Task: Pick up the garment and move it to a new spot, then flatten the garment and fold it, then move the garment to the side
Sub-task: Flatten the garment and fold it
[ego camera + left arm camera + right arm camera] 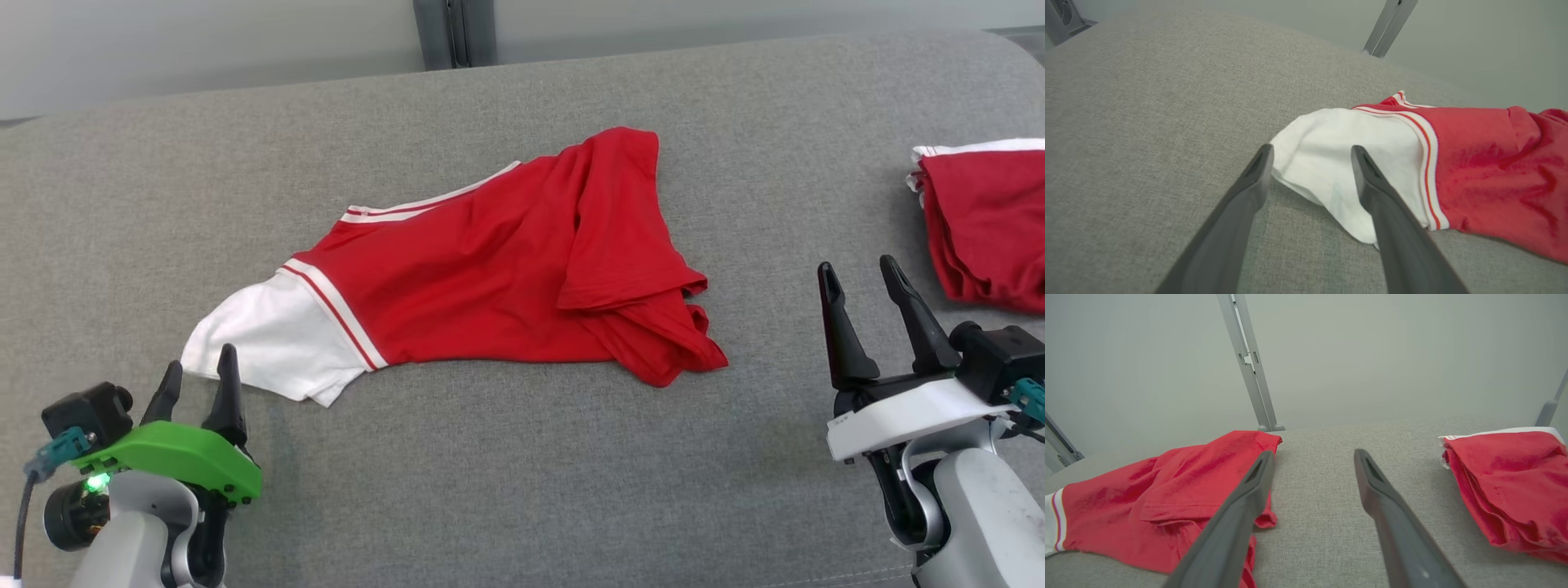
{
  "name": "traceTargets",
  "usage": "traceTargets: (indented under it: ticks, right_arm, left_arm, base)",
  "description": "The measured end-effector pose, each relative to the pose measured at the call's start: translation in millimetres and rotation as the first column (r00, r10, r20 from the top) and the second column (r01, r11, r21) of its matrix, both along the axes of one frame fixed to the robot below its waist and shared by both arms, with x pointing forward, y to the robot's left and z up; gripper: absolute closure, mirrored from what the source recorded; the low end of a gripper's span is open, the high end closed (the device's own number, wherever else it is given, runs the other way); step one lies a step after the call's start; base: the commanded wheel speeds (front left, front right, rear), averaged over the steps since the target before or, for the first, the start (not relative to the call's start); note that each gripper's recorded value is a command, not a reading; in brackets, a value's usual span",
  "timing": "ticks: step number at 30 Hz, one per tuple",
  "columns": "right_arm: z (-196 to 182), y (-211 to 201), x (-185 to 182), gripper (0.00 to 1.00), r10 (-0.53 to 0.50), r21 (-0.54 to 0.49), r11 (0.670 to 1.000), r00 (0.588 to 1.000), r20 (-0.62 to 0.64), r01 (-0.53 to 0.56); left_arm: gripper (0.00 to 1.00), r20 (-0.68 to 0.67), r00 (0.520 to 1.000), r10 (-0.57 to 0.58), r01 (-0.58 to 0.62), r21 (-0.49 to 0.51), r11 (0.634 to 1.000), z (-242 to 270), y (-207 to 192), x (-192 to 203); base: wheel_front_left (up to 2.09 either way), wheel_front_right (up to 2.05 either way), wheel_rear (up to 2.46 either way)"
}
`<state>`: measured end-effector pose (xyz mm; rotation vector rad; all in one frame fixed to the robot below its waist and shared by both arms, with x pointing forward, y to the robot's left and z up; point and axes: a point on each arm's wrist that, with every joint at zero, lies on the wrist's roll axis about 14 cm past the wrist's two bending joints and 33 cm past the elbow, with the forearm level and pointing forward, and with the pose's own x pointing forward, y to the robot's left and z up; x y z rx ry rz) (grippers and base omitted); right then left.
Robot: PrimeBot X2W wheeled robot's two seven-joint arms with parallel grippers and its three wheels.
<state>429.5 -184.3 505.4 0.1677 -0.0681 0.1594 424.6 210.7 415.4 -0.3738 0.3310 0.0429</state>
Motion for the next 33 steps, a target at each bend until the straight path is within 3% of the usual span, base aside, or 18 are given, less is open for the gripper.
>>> traceTargets:
  ticks: [11,22,28,33]
  right_arm:
    - [10,11,-11,0.0,0.027,0.012,1.0,0.999,0.022,-0.028]
    - [4,27,-17,0.0,0.08,0.01,0.997,0.997,0.002,-0.08]
    - [-3,59,-11,0.0,0.188,-0.023,0.982,0.982,-0.026,-0.189]
    - [-22,95,-1,0.0,0.299,-0.093,0.945,0.943,-0.143,-0.314]
  left_arm:
    - [0.0,0.249,0.968,-0.041,-0.003,0.174,0.985,58,-8,-23]
    - [0.0,0.332,0.94,-0.077,0.025,0.159,0.987,76,-39,-42]
    - [0.0,0.333,0.94,-0.069,0.019,0.151,0.988,75,-39,-45]
    - [0.0,0.318,0.947,-0.05,0.007,0.136,0.991,68,-36,-48]
  base:
    - [0.0,0.0,0.0]
    - [0.0,0.0,0.0]
    - [0.0,0.0,0.0]
    - [0.0,0.0,0.0]
